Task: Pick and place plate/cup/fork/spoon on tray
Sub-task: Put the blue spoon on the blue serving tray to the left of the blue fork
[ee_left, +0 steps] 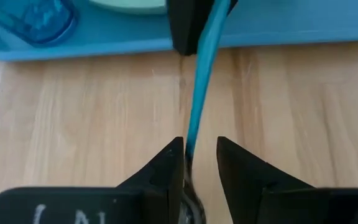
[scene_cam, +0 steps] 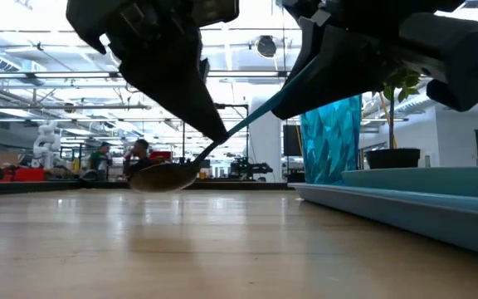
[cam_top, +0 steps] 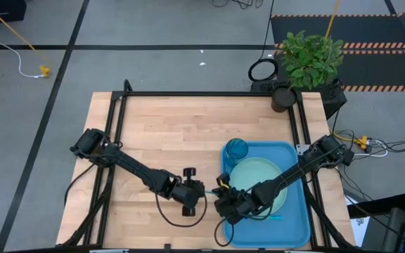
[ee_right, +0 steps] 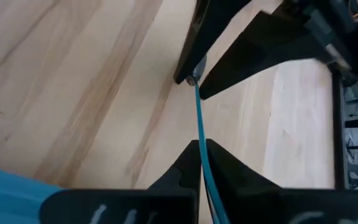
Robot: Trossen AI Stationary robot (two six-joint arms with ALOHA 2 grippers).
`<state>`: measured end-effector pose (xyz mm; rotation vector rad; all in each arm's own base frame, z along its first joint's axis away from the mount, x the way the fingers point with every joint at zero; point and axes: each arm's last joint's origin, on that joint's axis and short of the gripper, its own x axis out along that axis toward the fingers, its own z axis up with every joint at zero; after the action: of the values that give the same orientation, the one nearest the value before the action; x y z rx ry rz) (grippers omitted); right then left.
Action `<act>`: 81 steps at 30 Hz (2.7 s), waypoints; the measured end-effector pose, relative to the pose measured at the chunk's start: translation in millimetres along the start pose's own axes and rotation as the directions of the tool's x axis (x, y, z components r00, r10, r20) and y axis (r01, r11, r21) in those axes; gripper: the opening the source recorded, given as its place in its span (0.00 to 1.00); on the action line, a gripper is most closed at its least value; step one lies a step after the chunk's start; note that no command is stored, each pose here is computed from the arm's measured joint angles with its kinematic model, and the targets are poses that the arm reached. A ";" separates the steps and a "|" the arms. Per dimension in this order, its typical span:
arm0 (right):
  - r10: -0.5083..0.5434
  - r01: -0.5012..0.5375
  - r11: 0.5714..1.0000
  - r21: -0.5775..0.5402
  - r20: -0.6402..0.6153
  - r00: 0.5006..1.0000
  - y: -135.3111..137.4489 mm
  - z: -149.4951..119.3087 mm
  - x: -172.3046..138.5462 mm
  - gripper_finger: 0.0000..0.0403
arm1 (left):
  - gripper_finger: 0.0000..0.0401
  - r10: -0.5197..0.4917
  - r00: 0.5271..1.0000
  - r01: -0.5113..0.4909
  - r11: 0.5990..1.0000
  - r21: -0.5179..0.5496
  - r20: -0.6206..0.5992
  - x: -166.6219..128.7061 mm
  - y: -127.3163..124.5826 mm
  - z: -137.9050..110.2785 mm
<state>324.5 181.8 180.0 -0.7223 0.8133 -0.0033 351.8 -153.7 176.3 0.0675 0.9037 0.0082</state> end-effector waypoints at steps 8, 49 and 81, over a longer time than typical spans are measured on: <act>-0.057 0.057 0.997 -0.060 0.001 0.998 4.1 1.1 -4.6 0.00 | 0.24 -0.026 1.000 0.026 1.000 0.015 -0.004 9.8 6.9 -12.7; -0.193 0.197 0.931 -0.306 0.045 0.980 27.2 6.0 -27.4 0.00 | 0.21 -0.116 0.984 0.112 0.993 0.038 0.139 11.4 9.8 4.0; -0.058 0.004 0.863 0.505 0.092 0.994 -10.6 1.3 3.4 0.38 | 0.01 0.074 0.989 -0.089 0.989 0.120 0.126 12.3 17.1 0.1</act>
<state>330.5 173.6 184.6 -0.2333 0.6597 -0.2013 359.9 -136.2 167.8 0.2201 0.7792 0.0237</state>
